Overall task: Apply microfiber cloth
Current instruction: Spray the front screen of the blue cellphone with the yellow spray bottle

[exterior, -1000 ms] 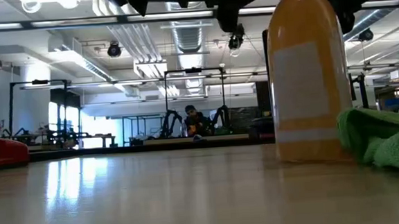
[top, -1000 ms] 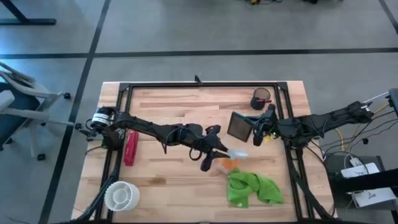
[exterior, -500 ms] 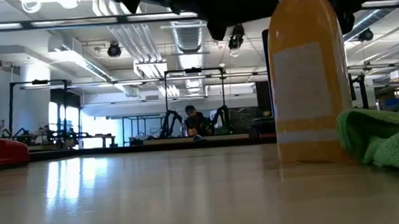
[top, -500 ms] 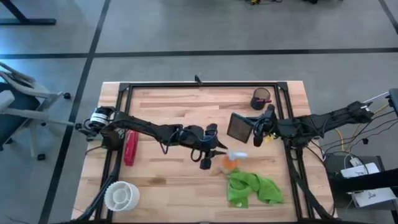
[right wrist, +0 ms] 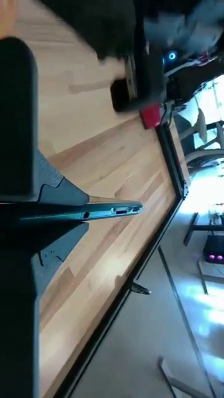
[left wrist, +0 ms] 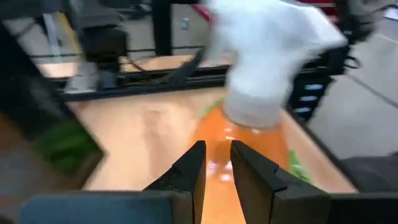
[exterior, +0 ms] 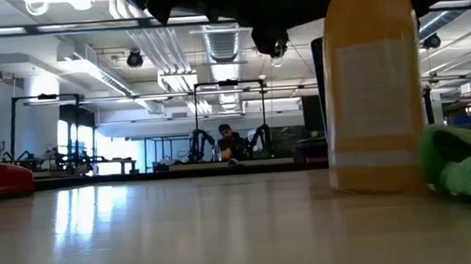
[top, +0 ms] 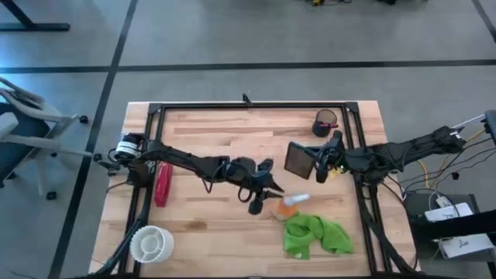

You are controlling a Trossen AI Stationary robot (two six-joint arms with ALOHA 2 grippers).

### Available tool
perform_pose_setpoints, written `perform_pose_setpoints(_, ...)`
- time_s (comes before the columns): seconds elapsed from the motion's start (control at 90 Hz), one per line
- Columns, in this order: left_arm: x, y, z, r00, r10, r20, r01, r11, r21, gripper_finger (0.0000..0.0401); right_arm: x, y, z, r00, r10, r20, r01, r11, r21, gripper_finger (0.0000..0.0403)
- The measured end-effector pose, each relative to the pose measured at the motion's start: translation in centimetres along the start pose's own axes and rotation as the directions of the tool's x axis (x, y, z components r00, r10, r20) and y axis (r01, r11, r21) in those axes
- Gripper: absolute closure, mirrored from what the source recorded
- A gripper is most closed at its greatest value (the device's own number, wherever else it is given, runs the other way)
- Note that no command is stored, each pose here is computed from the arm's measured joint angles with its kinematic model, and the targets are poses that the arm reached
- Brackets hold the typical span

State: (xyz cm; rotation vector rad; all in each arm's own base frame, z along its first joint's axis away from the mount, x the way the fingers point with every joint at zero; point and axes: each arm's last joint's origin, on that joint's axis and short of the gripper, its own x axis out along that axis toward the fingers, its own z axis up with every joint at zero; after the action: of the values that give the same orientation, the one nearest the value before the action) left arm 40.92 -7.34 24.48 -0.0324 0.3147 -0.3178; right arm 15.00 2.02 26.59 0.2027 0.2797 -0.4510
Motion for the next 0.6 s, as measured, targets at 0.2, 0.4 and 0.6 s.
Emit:
perform_pose_setpoints(0.2,0.3,-2.7,-0.8,0.996,-0.046,-0.076,0.044,0.999,-0.025,0.0342,-0.4,0.0,0.0,0.996,0.088,-0.029,-0.087,0.996,0.008,0.0394)
perform_pose_setpoints(0.4,0.1,-4.4,-0.5,0.997,-0.031,-0.065,0.034,0.999,0.040,0.0342,-1.0,-0.4,0.1,0.993,0.065,-0.094,-0.066,0.998,-0.005,0.0394)
perform_pose_setpoints(0.6,-0.9,-2.4,0.9,0.999,-0.052,-0.007,0.053,0.989,0.135,0.0338,-1.5,-0.5,0.7,0.991,0.052,-0.122,-0.052,0.999,0.003,0.0394)
